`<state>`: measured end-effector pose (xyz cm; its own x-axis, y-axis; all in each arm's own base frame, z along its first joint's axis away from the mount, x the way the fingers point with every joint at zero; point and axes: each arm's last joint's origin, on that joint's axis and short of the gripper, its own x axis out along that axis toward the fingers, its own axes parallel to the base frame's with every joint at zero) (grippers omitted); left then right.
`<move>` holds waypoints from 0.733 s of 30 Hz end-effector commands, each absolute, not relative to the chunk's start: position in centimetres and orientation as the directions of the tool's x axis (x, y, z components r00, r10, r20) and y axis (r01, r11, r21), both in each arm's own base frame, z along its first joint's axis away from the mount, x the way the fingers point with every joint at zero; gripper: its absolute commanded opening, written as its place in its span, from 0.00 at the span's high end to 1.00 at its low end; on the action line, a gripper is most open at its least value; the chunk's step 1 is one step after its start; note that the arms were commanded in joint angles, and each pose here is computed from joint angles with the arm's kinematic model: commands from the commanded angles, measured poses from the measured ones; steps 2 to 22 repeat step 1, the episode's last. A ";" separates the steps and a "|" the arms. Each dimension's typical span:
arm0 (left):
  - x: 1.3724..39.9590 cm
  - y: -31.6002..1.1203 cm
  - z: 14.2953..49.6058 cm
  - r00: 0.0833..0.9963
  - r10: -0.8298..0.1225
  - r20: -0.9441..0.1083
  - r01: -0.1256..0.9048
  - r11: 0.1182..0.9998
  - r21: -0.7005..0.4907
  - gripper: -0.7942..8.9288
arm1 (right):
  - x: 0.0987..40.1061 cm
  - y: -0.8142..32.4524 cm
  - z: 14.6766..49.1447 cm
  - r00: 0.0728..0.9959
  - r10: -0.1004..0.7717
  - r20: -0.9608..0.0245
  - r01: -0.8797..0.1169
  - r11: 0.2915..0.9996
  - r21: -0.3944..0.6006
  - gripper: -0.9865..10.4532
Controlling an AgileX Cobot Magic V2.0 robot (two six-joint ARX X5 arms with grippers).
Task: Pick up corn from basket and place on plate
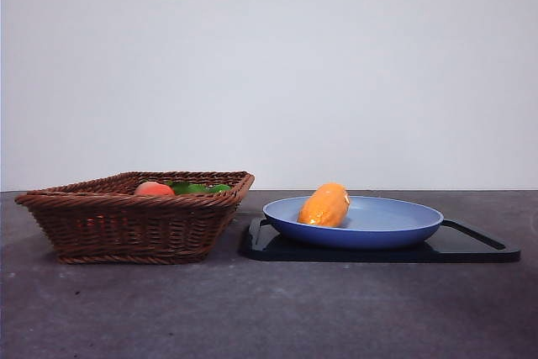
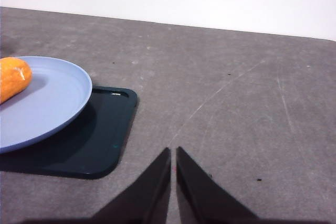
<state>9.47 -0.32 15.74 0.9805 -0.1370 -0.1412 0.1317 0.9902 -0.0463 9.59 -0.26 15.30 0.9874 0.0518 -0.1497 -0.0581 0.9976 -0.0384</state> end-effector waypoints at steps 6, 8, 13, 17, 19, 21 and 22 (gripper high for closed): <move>9.6 -0.3 14.8 0.976 -0.135 -0.169 0.127 0.990 -0.056 0.91 | 9.6 -0.3 15.1 0.988 0.049 -0.149 -0.055 0.998 -0.035 0.91; 9.6 -0.3 14.8 0.976 -0.135 -0.169 0.127 0.990 -0.056 0.91 | 9.6 -0.3 15.1 0.988 0.049 -0.149 -0.055 0.998 -0.035 0.91; 9.6 -0.3 14.8 0.976 -0.135 -0.169 0.127 0.990 -0.056 0.91 | 9.6 -0.3 15.1 0.988 0.049 -0.149 -0.055 0.998 -0.035 0.91; 9.6 -0.3 14.8 0.976 -0.135 -0.169 0.127 0.990 -0.056 0.91 | 9.6 -0.3 15.1 0.988 0.049 -0.149 -0.055 0.998 -0.035 0.91; 9.6 -0.3 14.8 0.976 -0.135 -0.169 0.127 0.990 -0.056 0.91 | 9.6 -0.3 15.1 0.988 0.049 -0.149 -0.055 0.998 -0.035 0.91; 9.6 -0.3 14.8 0.976 -0.135 -0.169 0.127 0.990 -0.056 0.91 | 9.6 -0.3 15.1 0.988 0.049 -0.149 -0.055 0.998 -0.035 0.91; 9.6 -0.3 14.8 0.976 -0.135 -0.169 0.127 0.990 -0.056 0.91 | 9.6 -0.3 15.1 0.988 0.049 -0.149 -0.055 0.998 -0.035 0.91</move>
